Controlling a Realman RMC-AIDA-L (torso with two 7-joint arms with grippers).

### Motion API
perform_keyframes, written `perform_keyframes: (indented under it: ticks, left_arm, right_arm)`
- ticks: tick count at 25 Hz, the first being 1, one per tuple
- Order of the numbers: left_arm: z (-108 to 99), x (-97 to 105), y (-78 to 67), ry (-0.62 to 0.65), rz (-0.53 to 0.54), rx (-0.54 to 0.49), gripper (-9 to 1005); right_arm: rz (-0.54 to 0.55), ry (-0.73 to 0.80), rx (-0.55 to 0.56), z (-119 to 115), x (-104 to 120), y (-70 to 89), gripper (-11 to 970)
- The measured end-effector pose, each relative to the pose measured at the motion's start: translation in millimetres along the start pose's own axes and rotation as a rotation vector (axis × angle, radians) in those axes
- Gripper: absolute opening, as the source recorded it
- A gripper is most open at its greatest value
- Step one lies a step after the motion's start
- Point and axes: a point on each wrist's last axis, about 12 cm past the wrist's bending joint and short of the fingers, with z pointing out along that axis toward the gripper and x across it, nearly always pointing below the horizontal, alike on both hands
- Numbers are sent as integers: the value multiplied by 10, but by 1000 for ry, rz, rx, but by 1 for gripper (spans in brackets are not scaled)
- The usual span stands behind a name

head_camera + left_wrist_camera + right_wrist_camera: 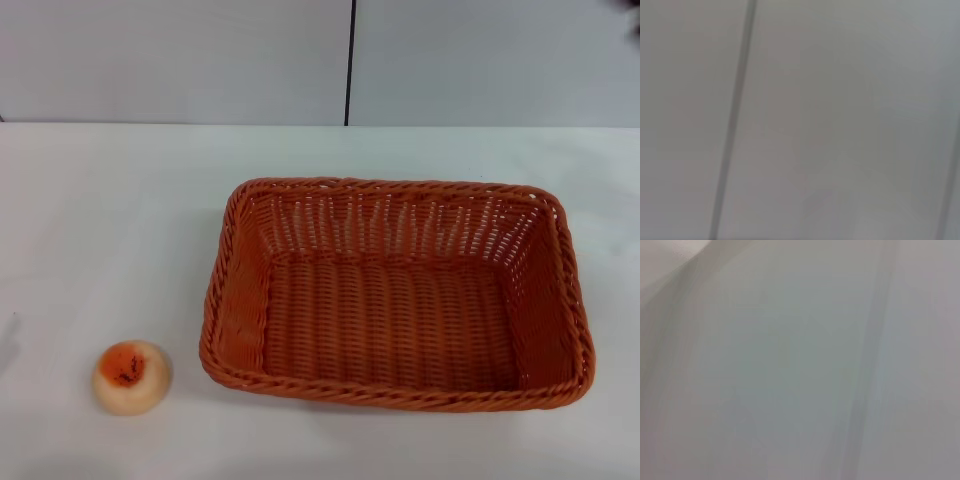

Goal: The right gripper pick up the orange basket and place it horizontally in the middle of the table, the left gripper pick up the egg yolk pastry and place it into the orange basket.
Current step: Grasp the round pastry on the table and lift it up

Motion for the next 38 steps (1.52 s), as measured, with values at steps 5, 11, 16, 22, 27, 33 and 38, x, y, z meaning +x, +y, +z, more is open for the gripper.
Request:
perform_keyframes:
  ticks: [5,11,16,22,27,33,38]
  left_arm:
    - [144,14,-44,83,-7,138,826]
    - [336,78,-137,200,-64,290,825]
    - [424,148,-200,283,-85,364,825]
    - [479,223,-292,323,-111,412,824]
    - [513,274,-337,346,-117,428,824]
    - [527,294,-332,360,-116,420,824]
    - [542,334,-350,395,-115,434,823]
  right_arm:
    - [-1,-140,255,-479,55,111,379]
    - [29,-167,408,-797,126,224,379]
    - [38,-164,447,-892,143,257,379]
    - [34,-162,458,-924,138,256,379]
    - [34,-162,456,-923,138,256,383]
    - [33,-163,457,-919,137,251,388]
    - [33,-162,461,-921,139,246,391]
